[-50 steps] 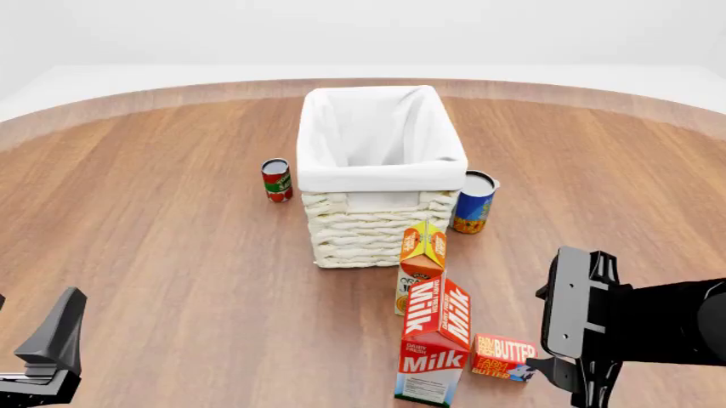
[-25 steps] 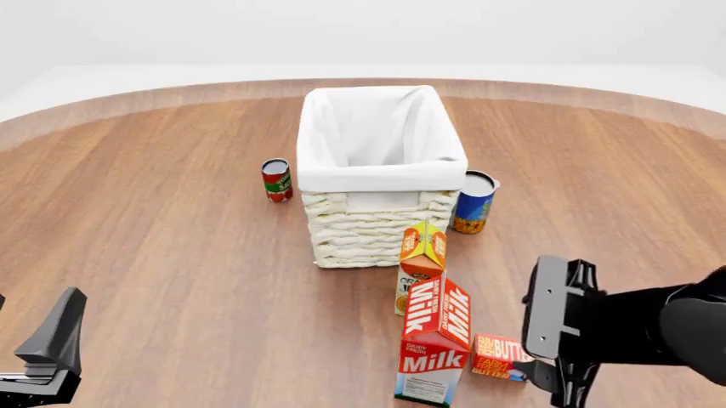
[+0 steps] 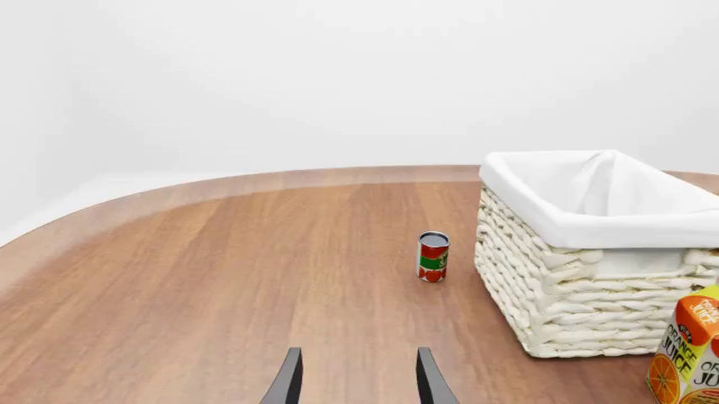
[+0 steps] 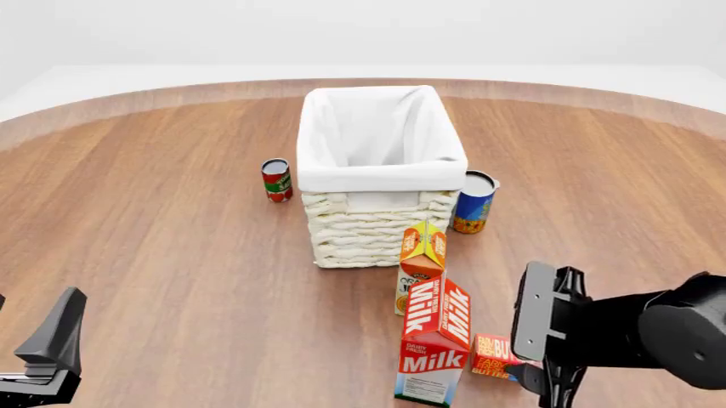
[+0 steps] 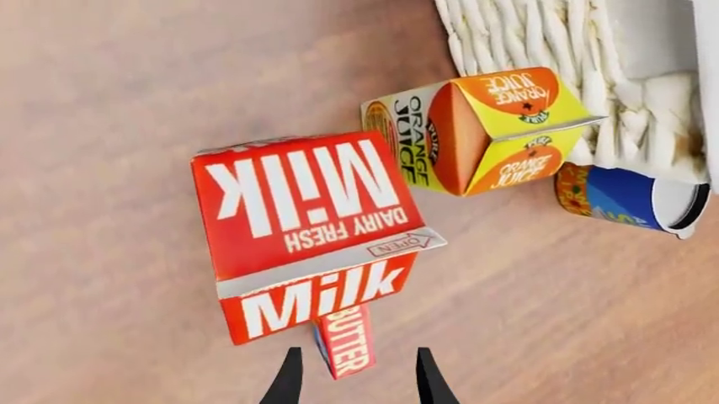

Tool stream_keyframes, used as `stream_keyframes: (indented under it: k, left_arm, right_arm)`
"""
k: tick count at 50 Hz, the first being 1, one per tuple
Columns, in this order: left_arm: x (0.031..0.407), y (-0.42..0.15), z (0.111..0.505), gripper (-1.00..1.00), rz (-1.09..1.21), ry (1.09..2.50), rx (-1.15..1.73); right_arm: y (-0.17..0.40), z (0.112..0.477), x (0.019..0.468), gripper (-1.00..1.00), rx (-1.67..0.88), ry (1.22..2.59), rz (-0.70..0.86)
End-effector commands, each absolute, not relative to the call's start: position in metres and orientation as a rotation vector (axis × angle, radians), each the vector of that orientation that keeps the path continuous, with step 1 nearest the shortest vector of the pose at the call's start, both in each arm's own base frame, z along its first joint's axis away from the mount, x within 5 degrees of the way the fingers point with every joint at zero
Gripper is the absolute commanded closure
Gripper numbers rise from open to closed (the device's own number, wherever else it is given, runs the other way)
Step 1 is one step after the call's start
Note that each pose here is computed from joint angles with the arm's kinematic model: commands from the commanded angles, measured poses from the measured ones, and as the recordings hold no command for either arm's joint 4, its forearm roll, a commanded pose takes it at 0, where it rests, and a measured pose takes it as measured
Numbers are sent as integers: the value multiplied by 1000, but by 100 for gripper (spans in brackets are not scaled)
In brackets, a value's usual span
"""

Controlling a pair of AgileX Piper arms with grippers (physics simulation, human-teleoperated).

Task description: Pick up the butter and put it in the basket.

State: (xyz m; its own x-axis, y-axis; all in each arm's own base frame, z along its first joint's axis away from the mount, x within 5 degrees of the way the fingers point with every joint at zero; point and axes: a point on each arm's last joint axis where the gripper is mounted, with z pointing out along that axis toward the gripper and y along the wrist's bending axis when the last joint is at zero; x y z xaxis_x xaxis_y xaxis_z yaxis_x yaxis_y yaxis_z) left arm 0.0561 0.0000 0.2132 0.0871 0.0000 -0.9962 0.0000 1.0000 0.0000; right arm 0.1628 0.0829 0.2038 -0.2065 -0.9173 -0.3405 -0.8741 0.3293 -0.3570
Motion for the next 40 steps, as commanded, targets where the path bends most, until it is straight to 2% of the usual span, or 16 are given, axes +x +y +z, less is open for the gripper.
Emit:
stream_keyframes:
  k: [1,40]
  left_arm:
    - [56,0,213,-100,0,1484,0]
    - [56,0,213,-100,0,1484,0]
  right_arm:
    - [86,198,163,-100,-1572,2113,-107]
    - [89,178,164,-100,-1558,2135,-90]
